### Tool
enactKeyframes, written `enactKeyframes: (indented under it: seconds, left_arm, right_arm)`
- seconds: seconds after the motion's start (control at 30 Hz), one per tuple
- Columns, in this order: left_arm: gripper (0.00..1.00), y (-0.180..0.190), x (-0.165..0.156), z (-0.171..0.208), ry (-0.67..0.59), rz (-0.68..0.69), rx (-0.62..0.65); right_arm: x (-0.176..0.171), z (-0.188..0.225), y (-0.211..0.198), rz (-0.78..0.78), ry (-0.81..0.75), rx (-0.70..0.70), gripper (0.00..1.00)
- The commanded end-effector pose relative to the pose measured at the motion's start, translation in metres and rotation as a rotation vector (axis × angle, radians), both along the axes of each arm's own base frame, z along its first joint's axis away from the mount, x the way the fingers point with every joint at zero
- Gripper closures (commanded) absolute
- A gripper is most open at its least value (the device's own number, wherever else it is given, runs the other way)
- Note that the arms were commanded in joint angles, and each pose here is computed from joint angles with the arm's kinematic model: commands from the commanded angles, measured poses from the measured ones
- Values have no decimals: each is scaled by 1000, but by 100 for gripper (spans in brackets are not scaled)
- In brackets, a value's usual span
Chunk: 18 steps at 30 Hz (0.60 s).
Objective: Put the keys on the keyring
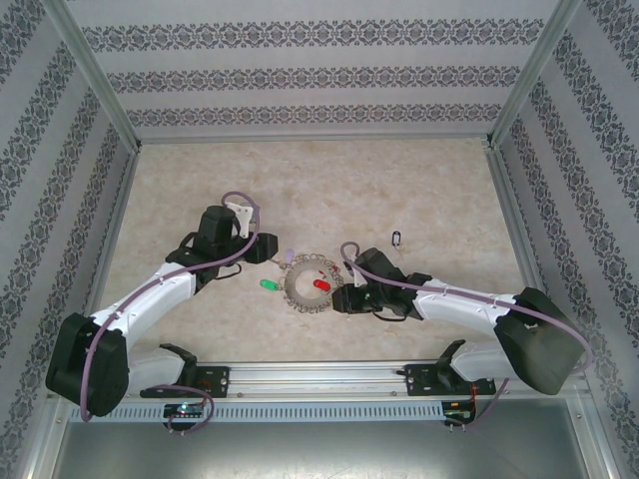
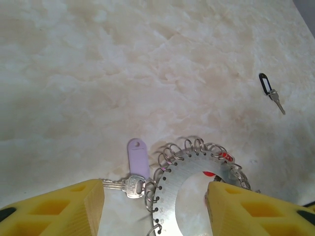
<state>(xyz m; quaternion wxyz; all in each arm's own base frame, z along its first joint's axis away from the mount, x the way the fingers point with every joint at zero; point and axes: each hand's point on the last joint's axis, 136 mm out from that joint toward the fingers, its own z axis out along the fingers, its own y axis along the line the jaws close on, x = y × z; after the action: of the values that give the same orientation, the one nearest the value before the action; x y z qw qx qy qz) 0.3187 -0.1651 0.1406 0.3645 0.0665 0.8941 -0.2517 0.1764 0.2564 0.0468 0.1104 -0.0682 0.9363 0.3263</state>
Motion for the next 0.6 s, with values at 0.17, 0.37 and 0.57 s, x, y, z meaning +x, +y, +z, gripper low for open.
enactKeyframes:
  seconds: [0.17,0.37,0.57]
  left_arm:
    - [41,8,10,6,-47,38,17]
    - [42,11,9,12,-63,36,37]
    - [42,14,5,17,-83,36,46]
  right_arm:
    - [-1,-1,29,-63,102,39,73]
    - [1,8,44,-14,56,-5,73]
    - [-2,-2,42,-19,84,-62,73]
